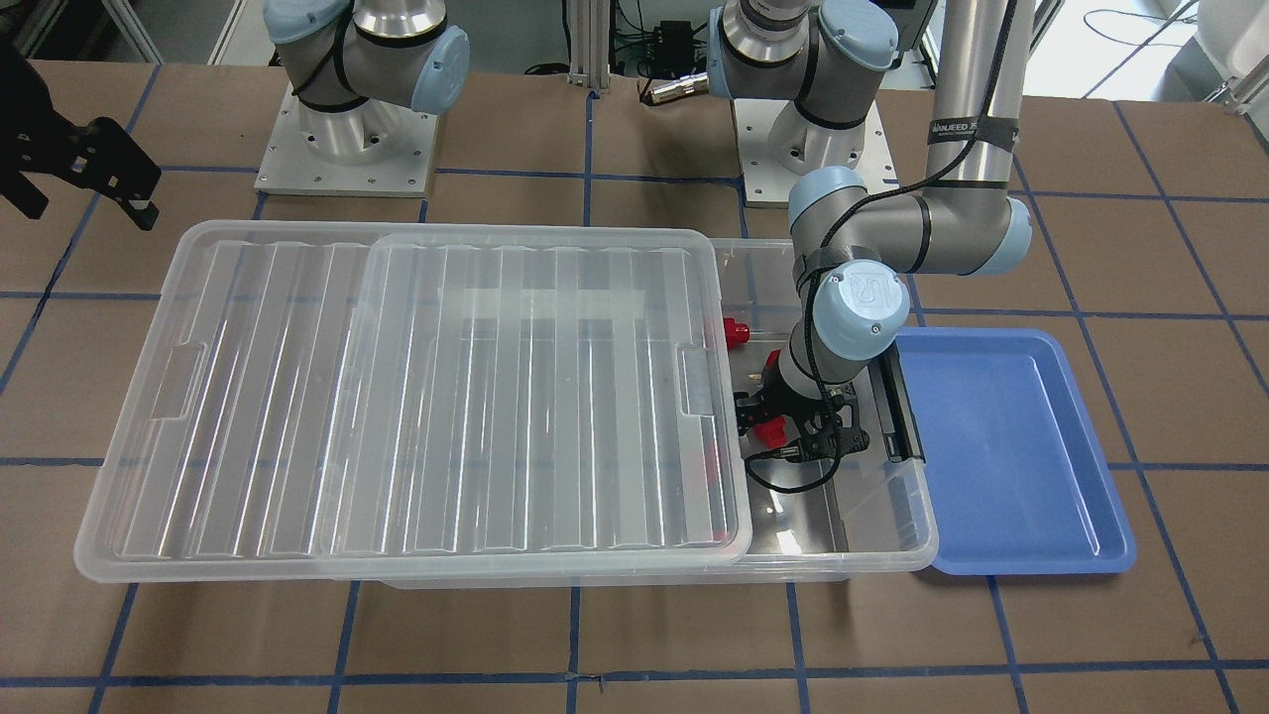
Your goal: Place red block in blue tray from box
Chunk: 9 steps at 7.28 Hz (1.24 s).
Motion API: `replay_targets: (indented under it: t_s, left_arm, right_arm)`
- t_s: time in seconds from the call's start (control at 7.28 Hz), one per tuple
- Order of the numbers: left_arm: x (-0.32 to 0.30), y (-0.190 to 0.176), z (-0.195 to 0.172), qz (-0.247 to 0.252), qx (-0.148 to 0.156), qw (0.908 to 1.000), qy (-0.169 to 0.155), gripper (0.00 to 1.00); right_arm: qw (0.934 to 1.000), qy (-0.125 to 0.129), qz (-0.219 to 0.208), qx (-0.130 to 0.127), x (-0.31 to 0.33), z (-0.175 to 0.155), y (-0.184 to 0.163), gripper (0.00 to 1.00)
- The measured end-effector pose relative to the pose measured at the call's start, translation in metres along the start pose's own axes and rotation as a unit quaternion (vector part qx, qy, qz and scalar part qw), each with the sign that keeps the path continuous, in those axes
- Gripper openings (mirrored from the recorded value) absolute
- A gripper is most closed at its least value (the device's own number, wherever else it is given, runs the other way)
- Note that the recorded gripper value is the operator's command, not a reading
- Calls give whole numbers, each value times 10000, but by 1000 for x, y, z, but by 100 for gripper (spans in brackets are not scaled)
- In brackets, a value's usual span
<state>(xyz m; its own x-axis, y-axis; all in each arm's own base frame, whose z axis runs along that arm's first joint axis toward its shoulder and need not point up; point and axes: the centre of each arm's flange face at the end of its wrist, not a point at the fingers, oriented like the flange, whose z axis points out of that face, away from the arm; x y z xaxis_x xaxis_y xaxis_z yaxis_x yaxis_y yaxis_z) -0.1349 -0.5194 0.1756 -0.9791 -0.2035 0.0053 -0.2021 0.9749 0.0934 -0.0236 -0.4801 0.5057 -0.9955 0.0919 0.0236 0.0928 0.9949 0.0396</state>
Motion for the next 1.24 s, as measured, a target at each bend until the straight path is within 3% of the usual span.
replay_targets:
  t_s: [0.27, 0.55, 0.96, 1.24]
  left_arm:
    - [0, 0, 2, -7, -13, 10000, 3, 40]
    - [-1, -1, -1, -55, 28, 10000, 15, 10]
    - [-1, -3, -22, -77, 197, 9998, 65, 9]
    - [-1, -8, -55, -63, 265, 9996, 79, 9]
  right_arm:
    - [10000, -2, 5, -5, 0, 1, -1, 100]
    - [10000, 2, 5, -19, 0, 2, -1, 100]
    - [10000, 2, 0, -42, 0, 3, -1, 100]
    - [10000, -14, -7, -58, 0, 5, -1, 100]
